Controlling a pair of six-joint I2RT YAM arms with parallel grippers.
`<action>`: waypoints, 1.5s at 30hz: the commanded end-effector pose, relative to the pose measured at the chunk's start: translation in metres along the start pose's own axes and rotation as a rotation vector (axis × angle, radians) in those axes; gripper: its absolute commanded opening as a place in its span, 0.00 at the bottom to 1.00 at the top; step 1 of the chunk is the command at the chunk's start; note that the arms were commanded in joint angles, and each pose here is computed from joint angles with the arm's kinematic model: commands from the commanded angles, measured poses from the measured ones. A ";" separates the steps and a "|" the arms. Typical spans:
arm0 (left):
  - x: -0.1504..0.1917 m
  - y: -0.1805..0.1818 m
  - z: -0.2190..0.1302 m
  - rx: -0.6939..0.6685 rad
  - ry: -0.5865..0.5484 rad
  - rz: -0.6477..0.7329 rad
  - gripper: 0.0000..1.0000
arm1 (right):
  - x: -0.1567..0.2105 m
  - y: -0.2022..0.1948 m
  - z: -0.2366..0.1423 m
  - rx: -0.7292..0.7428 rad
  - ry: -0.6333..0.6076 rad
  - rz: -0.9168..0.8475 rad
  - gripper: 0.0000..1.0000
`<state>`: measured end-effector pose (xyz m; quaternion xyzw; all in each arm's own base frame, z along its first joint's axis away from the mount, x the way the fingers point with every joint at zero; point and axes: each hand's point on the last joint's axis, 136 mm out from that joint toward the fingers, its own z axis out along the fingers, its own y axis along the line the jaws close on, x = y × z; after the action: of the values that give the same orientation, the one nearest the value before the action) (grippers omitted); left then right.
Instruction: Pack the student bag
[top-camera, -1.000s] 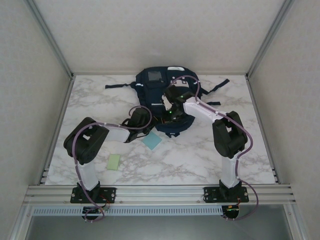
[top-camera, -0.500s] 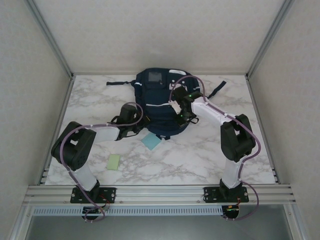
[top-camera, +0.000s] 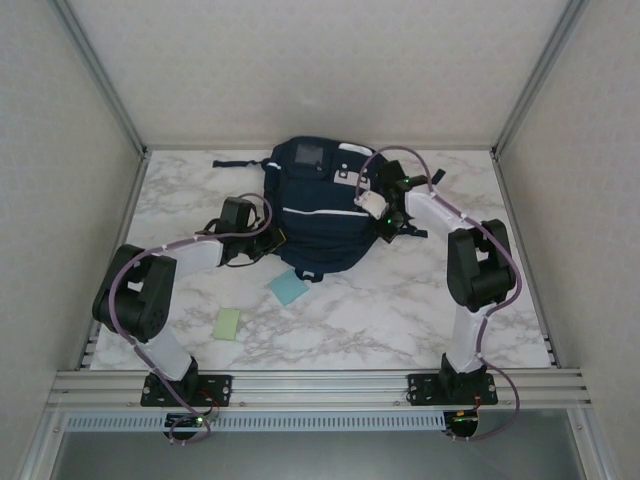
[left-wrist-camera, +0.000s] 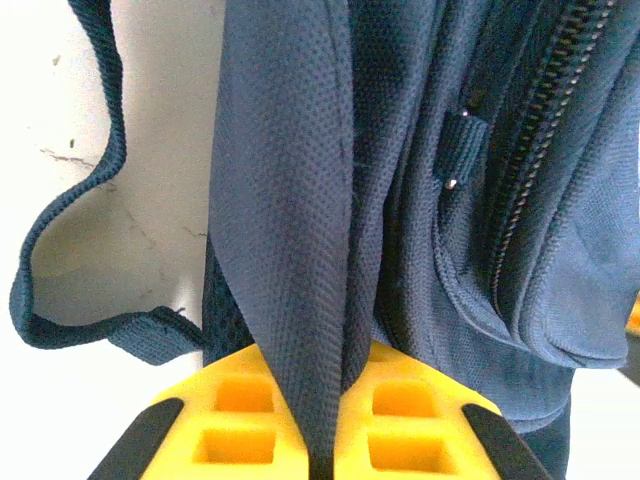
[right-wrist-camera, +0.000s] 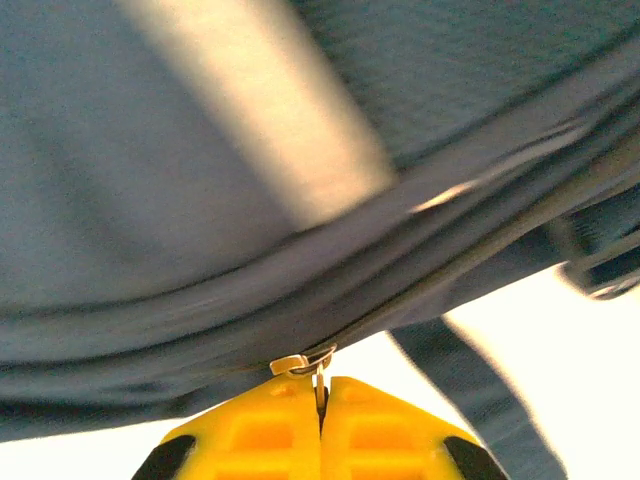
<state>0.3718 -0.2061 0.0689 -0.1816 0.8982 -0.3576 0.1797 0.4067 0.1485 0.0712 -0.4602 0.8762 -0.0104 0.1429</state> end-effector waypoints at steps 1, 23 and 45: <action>-0.014 0.006 -0.012 -0.036 -0.012 0.065 0.00 | -0.011 -0.063 0.008 0.121 -0.050 -0.039 0.00; -0.024 0.027 -0.038 -0.103 -0.028 0.082 0.00 | -0.107 -0.186 -0.015 0.339 -0.345 0.202 0.20; -0.038 0.020 -0.042 -0.102 -0.086 0.094 0.00 | -0.136 -0.019 -0.062 -0.279 -0.497 0.874 0.60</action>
<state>0.3765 -0.1526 0.0731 -0.1745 0.9187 -0.2918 0.2010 0.4768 0.2380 0.1639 -0.1364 0.9200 0.2313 0.2855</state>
